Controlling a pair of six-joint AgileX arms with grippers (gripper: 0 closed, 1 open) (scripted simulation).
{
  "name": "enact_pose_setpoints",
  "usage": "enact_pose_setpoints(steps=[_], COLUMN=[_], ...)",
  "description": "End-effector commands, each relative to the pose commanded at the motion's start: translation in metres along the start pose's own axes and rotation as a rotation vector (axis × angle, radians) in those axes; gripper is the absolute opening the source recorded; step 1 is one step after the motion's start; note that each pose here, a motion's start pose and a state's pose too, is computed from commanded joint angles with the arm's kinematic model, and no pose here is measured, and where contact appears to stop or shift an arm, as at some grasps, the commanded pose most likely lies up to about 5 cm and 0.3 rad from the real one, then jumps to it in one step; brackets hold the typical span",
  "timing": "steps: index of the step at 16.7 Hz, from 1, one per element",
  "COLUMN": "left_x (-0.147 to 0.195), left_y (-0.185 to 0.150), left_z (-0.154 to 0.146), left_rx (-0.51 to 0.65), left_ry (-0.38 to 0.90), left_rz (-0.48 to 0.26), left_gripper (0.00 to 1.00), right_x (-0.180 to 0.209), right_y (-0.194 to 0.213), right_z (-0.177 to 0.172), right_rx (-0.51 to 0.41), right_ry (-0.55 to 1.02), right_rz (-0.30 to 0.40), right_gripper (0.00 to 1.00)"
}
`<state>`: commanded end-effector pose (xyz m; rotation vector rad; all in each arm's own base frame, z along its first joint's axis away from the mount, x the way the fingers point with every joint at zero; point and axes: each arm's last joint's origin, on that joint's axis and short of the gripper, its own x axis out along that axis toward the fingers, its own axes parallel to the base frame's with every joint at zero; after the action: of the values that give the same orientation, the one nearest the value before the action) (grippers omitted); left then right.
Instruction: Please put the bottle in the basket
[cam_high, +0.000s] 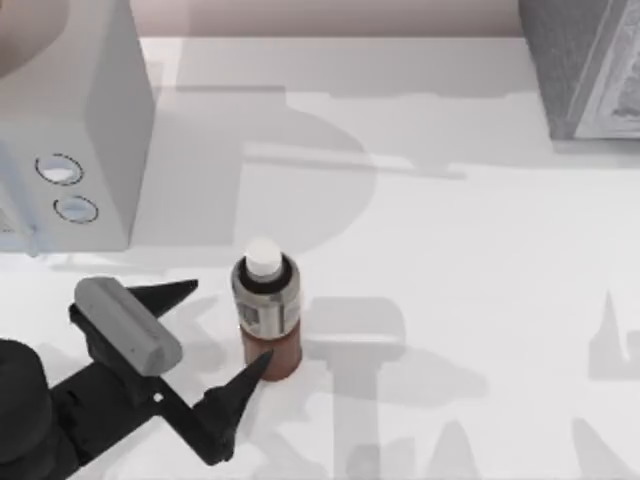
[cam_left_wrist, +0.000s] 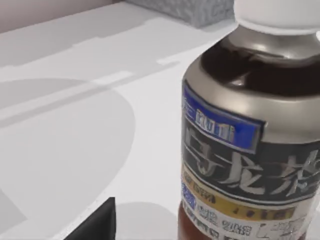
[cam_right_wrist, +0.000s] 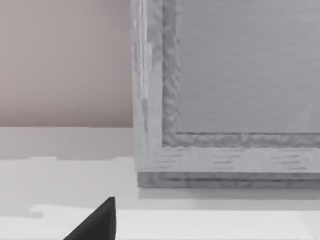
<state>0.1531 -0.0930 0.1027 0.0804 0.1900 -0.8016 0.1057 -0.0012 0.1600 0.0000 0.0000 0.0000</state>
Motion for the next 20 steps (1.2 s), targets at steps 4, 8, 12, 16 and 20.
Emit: enact_pose_setpoints(steps=[4,8,12,16,20], left_x=[0.000,0.009,0.040,0.068,0.070], left_y=[0.000,0.001,0.002,0.000,0.000], left_z=[0.000,0.002,0.002,0.000,0.000], left_rx=[0.002,0.002,0.002,0.002,0.002], left_ry=[0.000,-0.003,0.001,0.001,0.000], left_rz=[-0.001,0.000,-0.001,-0.001,-0.001], left_gripper=[1.00,1.00,1.00,1.00,1.00], right_x=[0.000,0.000,0.000,0.000,0.000], right_y=[0.000,0.000,0.000,0.000,0.000], right_z=[0.000,0.000,0.000,0.000,0.000], right_rx=[0.000,0.000,0.000,0.000,0.000], right_ry=[0.000,0.000,0.000,0.000,0.000], right_rz=[0.000,0.000,0.000,0.000,0.000], right_gripper=[1.00,1.00,1.00,1.00,1.00])
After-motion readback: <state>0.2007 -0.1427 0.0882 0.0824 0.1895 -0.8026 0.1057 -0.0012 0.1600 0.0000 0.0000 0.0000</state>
